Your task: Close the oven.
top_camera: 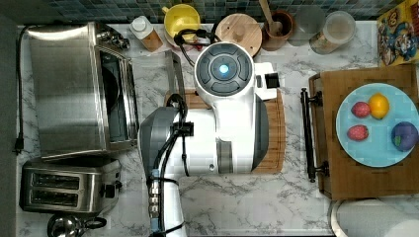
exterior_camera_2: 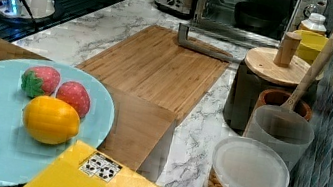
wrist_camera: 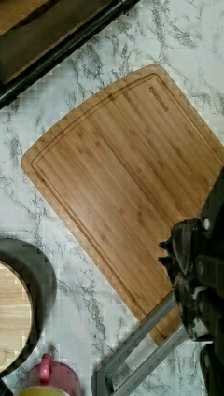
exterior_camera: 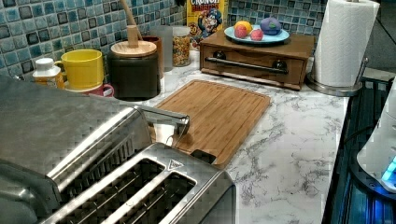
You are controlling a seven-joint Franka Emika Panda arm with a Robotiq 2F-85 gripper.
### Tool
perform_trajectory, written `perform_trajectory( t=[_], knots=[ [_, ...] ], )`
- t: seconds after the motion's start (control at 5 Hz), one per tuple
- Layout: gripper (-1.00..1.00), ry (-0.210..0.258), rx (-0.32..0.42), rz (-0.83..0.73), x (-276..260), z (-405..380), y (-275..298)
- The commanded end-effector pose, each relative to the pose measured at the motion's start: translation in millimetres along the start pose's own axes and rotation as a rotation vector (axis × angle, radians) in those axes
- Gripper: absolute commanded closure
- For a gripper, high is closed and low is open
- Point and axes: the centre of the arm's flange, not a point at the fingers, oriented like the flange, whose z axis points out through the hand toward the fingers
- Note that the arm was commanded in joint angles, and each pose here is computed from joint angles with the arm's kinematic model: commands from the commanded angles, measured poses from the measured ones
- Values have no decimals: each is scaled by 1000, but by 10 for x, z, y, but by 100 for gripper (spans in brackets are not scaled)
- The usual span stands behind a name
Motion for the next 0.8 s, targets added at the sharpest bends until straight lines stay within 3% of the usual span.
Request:
perform_trajectory(
  t=[0.2,0.4,0.8],
  knots=[
    [100,3,1,-22,-21,-2,-31],
    [100,-76,101,-129,262,130,6],
    [100,-119,250,-330,717,543,71]
  ],
)
